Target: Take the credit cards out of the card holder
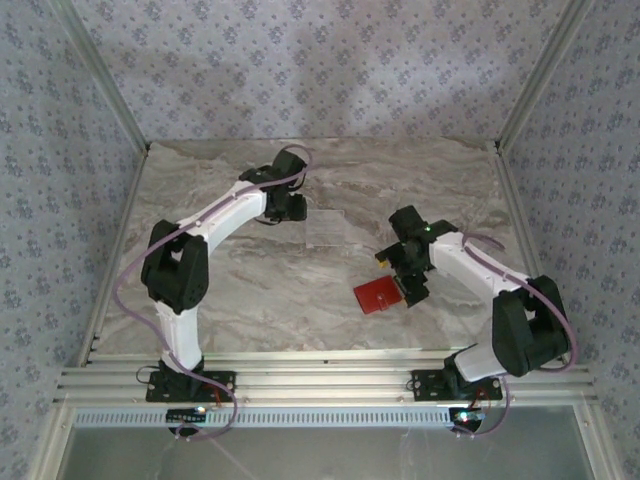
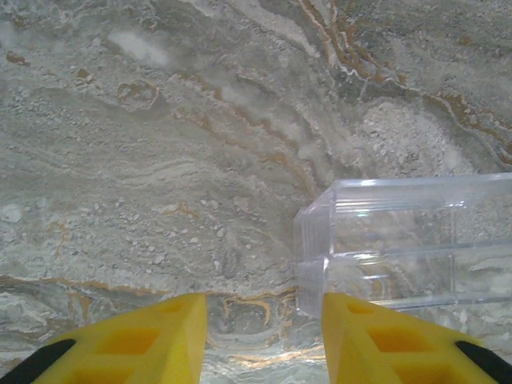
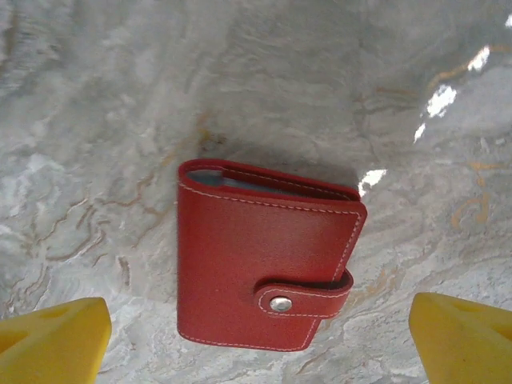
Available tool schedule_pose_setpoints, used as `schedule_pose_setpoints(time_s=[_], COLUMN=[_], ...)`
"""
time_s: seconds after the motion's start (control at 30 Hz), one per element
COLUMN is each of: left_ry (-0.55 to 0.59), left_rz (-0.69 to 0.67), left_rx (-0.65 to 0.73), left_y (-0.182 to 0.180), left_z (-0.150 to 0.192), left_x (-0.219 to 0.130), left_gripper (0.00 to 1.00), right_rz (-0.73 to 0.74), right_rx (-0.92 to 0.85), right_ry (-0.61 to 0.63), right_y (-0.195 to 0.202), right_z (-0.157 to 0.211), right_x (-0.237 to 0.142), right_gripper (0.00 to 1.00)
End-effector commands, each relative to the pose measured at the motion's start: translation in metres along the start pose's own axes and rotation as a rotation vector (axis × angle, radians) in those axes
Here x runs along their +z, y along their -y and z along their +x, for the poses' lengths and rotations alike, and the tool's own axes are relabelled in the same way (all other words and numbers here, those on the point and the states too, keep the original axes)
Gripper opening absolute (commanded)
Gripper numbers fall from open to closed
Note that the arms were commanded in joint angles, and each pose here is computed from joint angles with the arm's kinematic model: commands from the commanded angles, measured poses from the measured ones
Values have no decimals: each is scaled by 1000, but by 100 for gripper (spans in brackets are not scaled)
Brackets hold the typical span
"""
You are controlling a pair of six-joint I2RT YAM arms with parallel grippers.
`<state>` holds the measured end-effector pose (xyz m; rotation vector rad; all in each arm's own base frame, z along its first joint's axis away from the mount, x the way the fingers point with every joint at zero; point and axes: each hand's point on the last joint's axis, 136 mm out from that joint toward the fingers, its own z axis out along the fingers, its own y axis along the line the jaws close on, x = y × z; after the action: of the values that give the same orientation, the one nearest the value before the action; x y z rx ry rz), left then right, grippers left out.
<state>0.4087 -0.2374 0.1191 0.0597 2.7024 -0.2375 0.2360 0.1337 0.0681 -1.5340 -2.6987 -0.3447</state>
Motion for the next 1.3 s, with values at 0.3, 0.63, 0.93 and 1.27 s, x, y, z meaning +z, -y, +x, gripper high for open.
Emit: schedule_pose_setpoints(time_s=[0.3,0.63,0.93,1.27], left_ry=[37,41,45,51], left_rz=[48,56,52,30], left_rx=[-12,-19,-28,-60], left_y=[-5,-7,-10,-32], left_z=[-3,-4,-5,-2], left_x=[-16,-18,-21,-28], left_gripper=[51,52,53,53], right_rz=[71,107,106,159], right_rx=[199,205,174,-36], right_ry=[-36,-52,-39,13], right_y=[6,7,5,4], right_z=[8,9,7,13], right_x=[35,55,51,34], right_gripper=[100,93,83,78])
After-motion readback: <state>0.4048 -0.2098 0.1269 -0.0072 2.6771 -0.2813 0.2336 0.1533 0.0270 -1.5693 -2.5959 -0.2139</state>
